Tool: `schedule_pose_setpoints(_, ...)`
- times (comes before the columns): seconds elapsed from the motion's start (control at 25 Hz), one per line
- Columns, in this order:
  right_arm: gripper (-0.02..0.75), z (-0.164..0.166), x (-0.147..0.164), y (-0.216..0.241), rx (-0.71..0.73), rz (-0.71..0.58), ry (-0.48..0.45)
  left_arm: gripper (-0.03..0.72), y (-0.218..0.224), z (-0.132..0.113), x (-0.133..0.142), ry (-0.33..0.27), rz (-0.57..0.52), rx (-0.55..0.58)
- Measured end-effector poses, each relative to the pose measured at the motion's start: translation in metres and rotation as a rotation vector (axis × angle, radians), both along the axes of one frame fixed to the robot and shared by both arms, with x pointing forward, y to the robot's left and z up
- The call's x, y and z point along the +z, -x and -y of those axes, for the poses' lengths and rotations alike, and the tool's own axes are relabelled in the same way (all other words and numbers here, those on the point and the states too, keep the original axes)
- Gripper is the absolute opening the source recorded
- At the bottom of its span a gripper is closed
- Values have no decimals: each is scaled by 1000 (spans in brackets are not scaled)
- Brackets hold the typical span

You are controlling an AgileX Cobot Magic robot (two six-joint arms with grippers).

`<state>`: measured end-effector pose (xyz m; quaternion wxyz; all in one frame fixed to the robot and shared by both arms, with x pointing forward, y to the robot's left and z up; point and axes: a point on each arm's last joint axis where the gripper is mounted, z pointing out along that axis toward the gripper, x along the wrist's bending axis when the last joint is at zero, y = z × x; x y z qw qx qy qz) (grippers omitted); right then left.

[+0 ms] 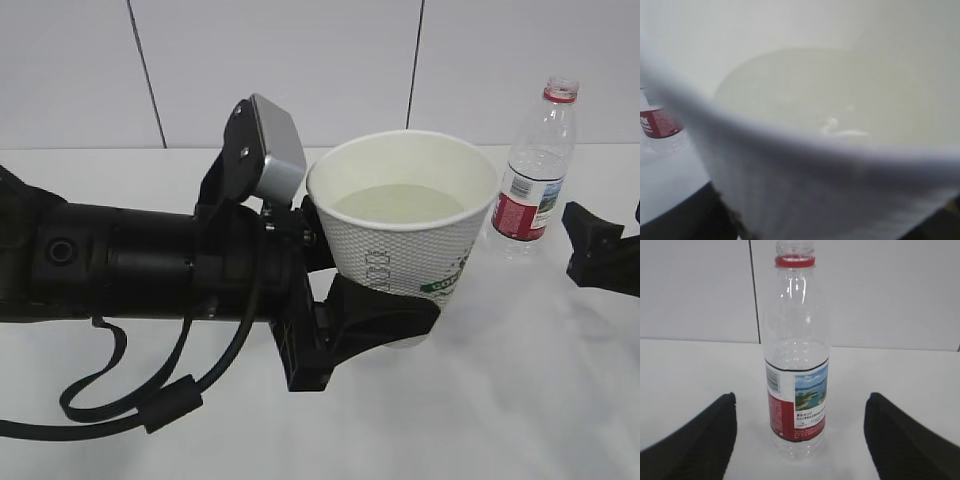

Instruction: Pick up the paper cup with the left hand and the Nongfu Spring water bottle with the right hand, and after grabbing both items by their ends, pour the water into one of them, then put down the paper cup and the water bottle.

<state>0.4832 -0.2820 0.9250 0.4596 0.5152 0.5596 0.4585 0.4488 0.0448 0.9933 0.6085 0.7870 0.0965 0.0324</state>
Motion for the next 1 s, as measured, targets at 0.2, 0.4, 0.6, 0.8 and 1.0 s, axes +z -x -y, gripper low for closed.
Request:
schedule_pose_setpoints(0.2,596,0,-6,9,6,-34,4,505,-1,0,0,6,-5,8)
schedule_pose_setpoints(0.4,595,0,-6,10,12,-35,2,505,-1,0,1,8,-7,10)
schedule_pose_setpoints(0.6,595,-1,-6,10,21,-36,-28,505,-4,-1,-1,-4,-25,61)
schedule_pose_setpoints(0.8,595,-2,-6,10,22,-37,-34,505,-10,-3,-4,-31,-51,138)
schedule_pose_setpoints(1.0,594,-2,-6,10,22,-37,-36,505,-15,-6,-3,-16,-70,183)
